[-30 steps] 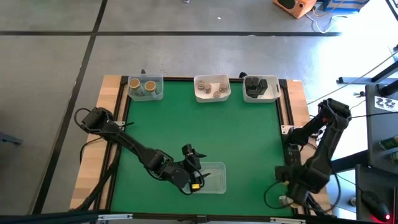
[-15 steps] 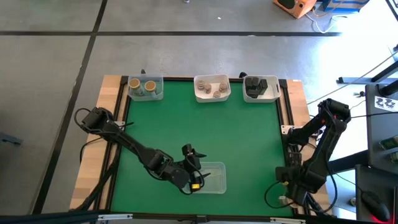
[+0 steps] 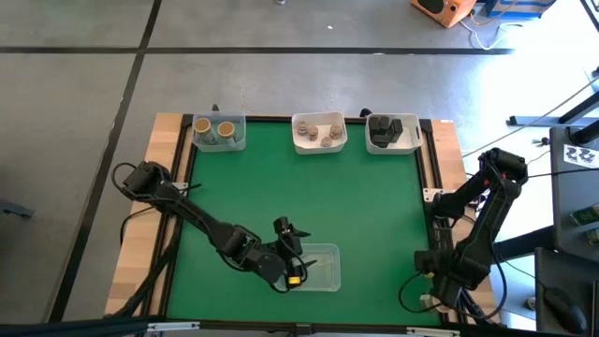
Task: Sort spices by type
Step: Put the black seasoning bottle into the bottom transparent bin
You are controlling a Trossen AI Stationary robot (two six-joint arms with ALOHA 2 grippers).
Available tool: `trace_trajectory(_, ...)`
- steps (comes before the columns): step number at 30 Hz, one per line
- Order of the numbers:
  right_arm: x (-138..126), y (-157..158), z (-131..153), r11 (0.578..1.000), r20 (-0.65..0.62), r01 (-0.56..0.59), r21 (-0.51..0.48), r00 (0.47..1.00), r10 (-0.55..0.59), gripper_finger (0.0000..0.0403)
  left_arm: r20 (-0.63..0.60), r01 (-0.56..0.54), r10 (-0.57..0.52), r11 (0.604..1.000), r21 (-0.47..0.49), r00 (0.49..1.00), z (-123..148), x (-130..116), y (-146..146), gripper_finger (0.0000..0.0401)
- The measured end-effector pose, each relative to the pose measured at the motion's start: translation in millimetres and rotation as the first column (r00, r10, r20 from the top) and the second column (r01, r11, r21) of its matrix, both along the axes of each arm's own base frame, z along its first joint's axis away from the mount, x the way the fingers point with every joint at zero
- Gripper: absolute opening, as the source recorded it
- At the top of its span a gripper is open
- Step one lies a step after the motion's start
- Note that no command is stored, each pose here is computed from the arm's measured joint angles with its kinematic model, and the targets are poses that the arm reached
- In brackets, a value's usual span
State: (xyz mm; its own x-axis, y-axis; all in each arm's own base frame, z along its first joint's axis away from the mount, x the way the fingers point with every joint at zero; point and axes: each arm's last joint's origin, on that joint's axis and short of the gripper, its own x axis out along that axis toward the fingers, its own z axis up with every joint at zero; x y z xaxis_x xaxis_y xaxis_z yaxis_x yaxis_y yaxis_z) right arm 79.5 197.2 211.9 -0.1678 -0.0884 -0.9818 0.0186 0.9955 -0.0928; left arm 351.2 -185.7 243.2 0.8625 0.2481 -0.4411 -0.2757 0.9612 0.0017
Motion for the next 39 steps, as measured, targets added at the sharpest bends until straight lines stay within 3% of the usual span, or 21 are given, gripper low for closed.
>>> trace_trajectory(11, 32, -8, 22, 0.999, 0.15, -0.032, -0.021, 0.988, 0.035, 0.0205, 0.001, 0.0, 0.0, 1.0, -0.001, 1.0, 3, -1, 1, 0.0339)
trace_trajectory(20, 82, -37, 46, 0.987, 0.311, -0.076, -0.141, 0.943, 0.117, 0.021, -0.029, -0.069, 0.07, 0.997, 0.034, 0.997, 19, -17, 13, 0.0339)
trace_trajectory(31, 129, -111, 50, 0.947, 0.275, -0.005, -0.321, 0.956, 0.098, 0.0209, -0.165, -0.232, 0.245, 0.968, 0.097, 0.955, 10, -29, 40, 0.0339)
trace_trajectory(39, 141, -159, 54, 0.916, 0.233, 0.015, -0.4, 0.969, 0.086, 0.0209, -0.209, -0.228, 0.264, 0.957, 0.178, 0.942, 9, -26, 55, 0.0339)
